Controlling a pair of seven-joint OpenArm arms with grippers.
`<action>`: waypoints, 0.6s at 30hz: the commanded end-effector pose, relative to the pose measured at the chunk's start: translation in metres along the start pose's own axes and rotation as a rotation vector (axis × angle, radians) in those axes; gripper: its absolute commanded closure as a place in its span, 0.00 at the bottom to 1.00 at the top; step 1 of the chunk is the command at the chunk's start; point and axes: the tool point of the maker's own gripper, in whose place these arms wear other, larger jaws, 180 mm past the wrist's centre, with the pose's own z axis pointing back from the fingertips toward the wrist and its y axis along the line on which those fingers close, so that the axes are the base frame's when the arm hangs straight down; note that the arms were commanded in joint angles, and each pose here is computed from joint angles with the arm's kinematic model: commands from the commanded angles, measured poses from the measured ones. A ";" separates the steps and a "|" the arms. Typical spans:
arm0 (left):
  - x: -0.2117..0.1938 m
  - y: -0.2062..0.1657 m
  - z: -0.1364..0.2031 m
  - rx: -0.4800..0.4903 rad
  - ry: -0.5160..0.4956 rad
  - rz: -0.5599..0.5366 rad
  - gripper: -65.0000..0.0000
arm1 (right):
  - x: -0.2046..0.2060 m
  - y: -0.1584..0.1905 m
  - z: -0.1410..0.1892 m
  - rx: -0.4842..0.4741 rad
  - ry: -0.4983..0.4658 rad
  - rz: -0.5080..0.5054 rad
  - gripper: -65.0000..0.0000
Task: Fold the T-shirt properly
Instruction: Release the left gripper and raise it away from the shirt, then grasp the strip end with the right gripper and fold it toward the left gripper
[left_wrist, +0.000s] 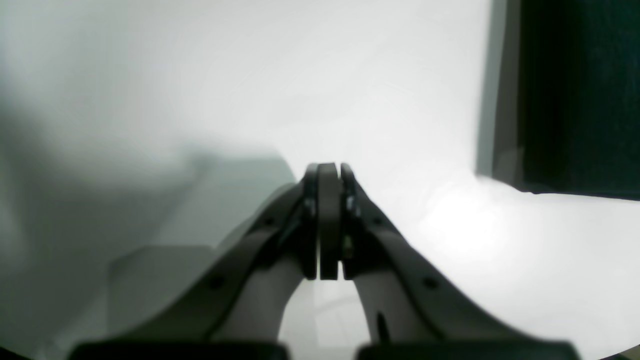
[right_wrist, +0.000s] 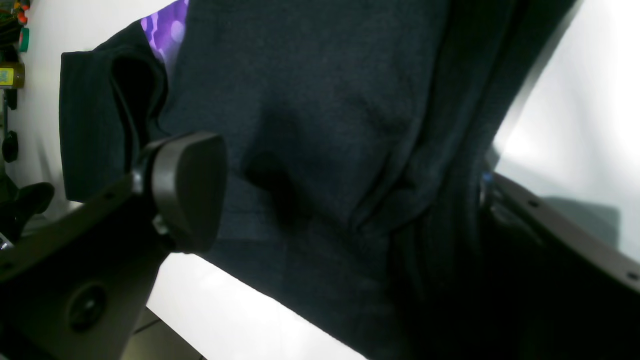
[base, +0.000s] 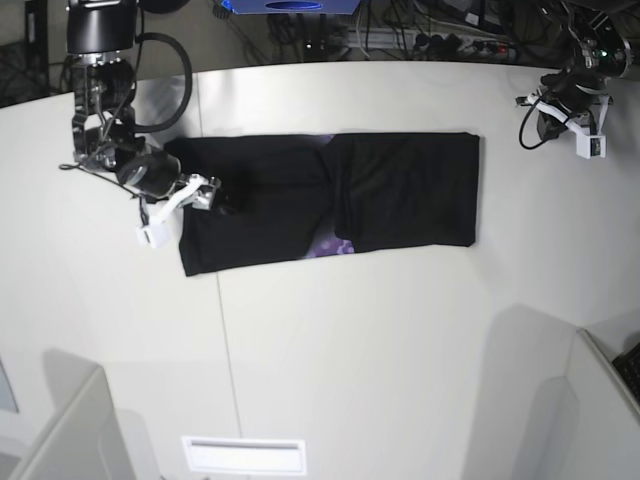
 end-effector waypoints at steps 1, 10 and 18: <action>0.014 0.002 0.003 0.002 -0.042 -0.016 1.00 | -0.002 -0.012 0.001 -0.044 0.027 0.002 0.13; 0.015 -0.015 -0.005 -0.043 -0.032 -0.044 1.00 | -0.006 -0.024 -0.006 -0.059 0.025 -0.045 0.57; 0.017 -0.019 -0.007 -0.054 -0.033 -0.052 1.00 | -0.003 -0.023 -0.007 -0.054 0.014 -0.049 1.00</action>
